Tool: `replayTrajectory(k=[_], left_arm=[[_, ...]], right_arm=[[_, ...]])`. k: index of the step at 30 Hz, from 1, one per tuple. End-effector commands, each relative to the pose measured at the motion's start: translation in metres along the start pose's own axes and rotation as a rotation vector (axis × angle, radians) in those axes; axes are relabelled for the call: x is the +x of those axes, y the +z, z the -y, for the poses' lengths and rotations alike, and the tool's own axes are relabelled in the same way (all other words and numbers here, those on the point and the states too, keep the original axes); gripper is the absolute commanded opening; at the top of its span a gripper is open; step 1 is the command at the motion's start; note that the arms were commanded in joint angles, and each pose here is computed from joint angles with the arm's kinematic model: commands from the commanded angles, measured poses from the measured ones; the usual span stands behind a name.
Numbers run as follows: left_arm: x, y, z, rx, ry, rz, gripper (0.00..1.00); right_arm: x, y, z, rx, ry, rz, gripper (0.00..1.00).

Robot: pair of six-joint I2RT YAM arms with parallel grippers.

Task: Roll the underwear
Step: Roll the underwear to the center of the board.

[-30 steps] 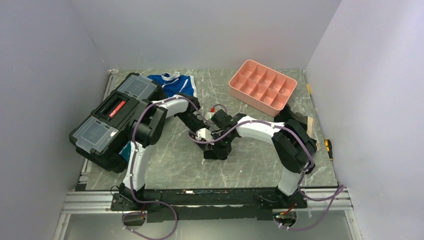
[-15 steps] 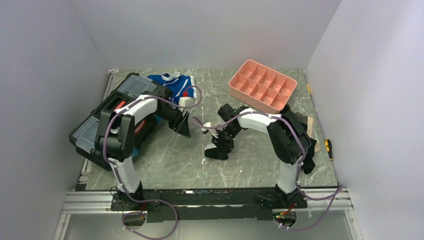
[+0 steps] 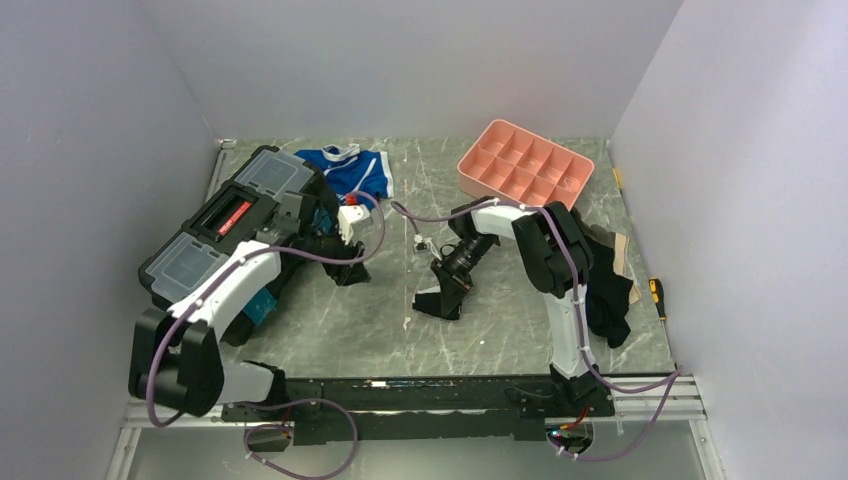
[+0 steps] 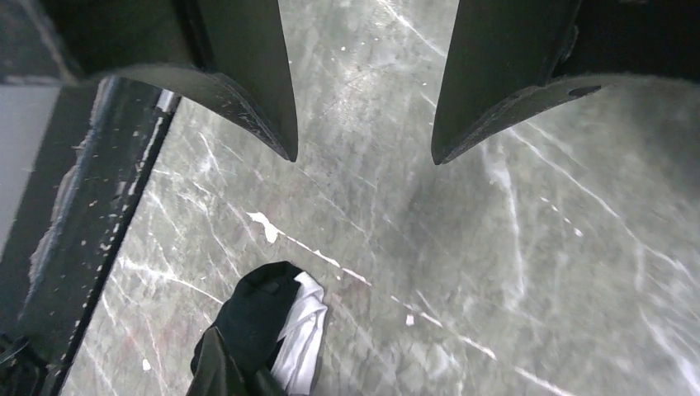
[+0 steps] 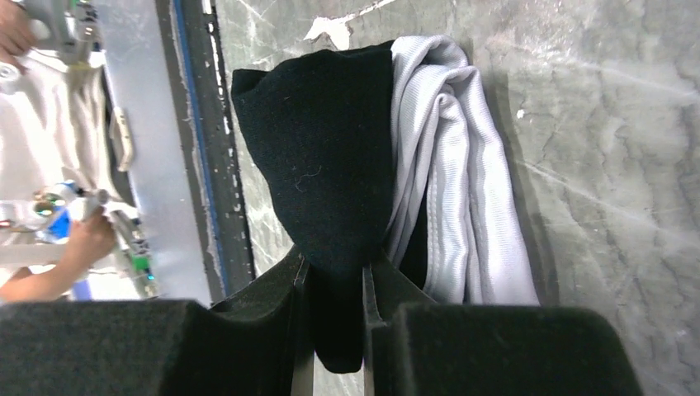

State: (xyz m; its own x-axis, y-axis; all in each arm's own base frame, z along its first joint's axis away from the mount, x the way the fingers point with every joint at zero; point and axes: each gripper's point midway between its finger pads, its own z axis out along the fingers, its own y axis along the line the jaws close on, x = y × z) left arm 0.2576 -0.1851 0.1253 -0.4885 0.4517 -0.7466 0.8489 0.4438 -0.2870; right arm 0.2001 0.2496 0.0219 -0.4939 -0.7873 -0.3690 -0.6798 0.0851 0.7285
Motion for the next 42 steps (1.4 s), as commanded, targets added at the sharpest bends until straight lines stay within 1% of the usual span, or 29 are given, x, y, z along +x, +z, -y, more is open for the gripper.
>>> replayTrajectory(k=[1, 5, 7, 15, 19, 24, 31, 34, 36, 37, 39, 42], left_arm=[[-0.025, -0.003, 0.011, -0.065, 0.261, 0.063, 0.66], [-0.027, 0.020, 0.038, -0.088, 0.476, 0.011, 0.69], [-0.028, 0.034, 0.050, -0.091, 0.559, -0.008, 0.71], [-0.034, 0.104, 0.081, -0.077, 0.786, -0.090, 0.79], [-0.028, 0.131, 0.090, -0.062, 0.838, -0.126, 0.82], [-0.019, 0.150, 0.093, -0.061, 0.852, -0.155, 0.87], [-0.001, 0.168, 0.092, -0.045, 0.858, -0.213, 0.88], [0.007, 0.174, 0.090, -0.027, 0.856, -0.241, 0.84], [0.013, 0.178, 0.091, -0.002, 0.855, -0.265, 0.79], [0.017, 0.180, 0.092, 0.012, 0.850, -0.278, 0.75], [0.026, 0.182, 0.094, 0.048, 0.841, -0.310, 0.62], [0.043, 0.184, 0.094, 0.094, 0.825, -0.367, 0.47]], right_arm=[[0.035, 0.006, 0.016, -0.010, 0.049, -0.122, 0.05], [0.037, 0.007, 0.019, -0.023, 0.071, -0.127, 0.10], [0.038, 0.009, 0.021, -0.026, 0.079, -0.135, 0.12], [0.041, 0.011, 0.025, -0.019, 0.094, -0.147, 0.13], [0.042, 0.011, 0.025, -0.013, 0.095, -0.150, 0.13], [0.043, 0.011, 0.025, -0.013, 0.095, -0.149, 0.12], [0.044, 0.011, 0.025, -0.018, 0.099, -0.154, 0.12], [0.044, 0.011, 0.025, -0.019, 0.102, -0.154, 0.12], [0.044, 0.011, 0.025, -0.020, 0.103, -0.153, 0.12], [0.044, 0.011, 0.025, -0.020, 0.102, -0.153, 0.12], [0.043, 0.011, 0.025, -0.019, 0.102, -0.152, 0.12], [0.042, 0.010, 0.025, -0.011, 0.097, -0.149, 0.13]])
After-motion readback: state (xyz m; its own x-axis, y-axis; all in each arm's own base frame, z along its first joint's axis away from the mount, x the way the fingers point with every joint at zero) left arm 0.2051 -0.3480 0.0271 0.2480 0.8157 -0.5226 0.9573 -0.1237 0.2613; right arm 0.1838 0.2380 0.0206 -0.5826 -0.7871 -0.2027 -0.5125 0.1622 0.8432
